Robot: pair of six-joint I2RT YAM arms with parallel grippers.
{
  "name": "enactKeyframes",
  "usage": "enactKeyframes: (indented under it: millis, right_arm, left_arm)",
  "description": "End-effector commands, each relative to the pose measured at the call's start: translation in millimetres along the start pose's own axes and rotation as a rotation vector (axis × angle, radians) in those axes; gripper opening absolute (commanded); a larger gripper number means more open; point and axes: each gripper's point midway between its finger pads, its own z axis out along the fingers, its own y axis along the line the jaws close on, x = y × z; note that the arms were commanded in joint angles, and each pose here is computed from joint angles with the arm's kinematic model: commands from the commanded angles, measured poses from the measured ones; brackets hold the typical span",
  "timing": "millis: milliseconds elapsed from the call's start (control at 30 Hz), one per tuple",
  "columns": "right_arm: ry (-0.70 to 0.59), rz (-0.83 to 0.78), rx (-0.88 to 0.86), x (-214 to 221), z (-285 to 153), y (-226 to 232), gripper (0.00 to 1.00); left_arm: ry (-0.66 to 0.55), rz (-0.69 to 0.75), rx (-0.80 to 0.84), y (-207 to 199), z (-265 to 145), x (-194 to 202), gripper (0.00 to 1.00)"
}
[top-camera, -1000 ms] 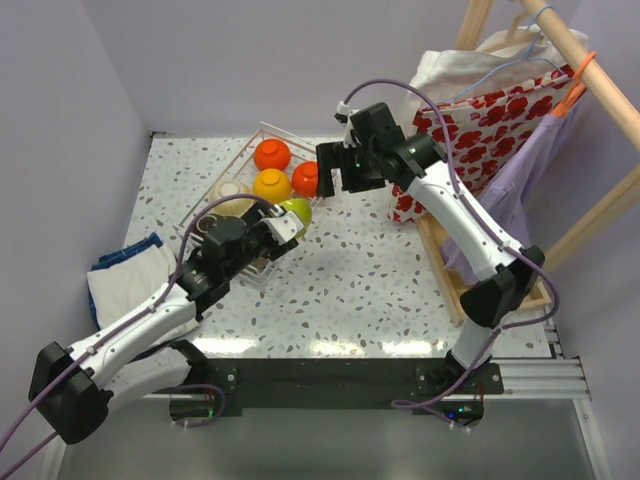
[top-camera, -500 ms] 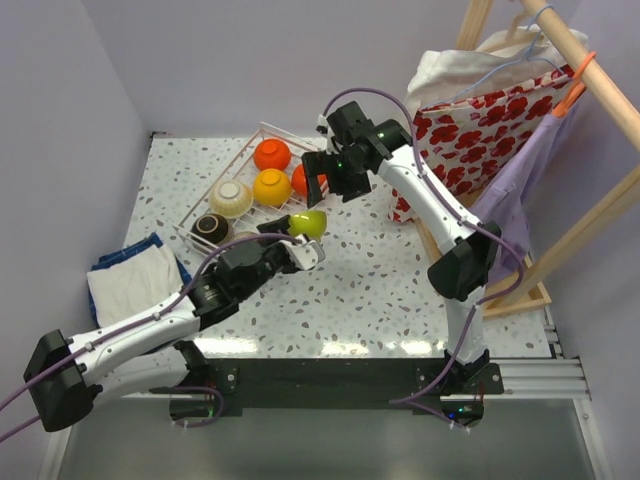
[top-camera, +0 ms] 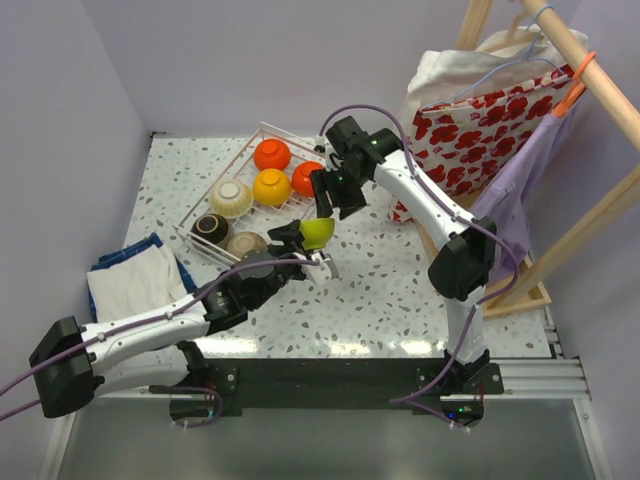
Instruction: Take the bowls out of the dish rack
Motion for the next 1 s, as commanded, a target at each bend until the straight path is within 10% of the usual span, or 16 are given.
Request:
enactKeyframes:
  millis: [0,300,467,967]
  right_arm:
    - [0.094,-0.024,-0.057,22.5,1.9,6.8,0.50]
    - [0.125,-0.038,-0.045,30.5,6.6,1.6,0.00]
    - [0.132,-0.040,-0.037,32.9,9.5,-1.1,0.00]
    - [0.047,0.008,0.034,21.5,17.1,-25.7,0.00]
  left_arm:
    - [-0.041,0.020,-0.143,27.2,-1.3,-15.0,0.22]
    - [-0.034,0.041,-0.130,15.2,2.1,-13.9,0.24]
    - [-0.039,0.031,-0.125,12.5,1.7,-14.3,0.28]
    - [-0.090,-0.128,-0.020,-10.4,-3.0,-22.5,0.88]
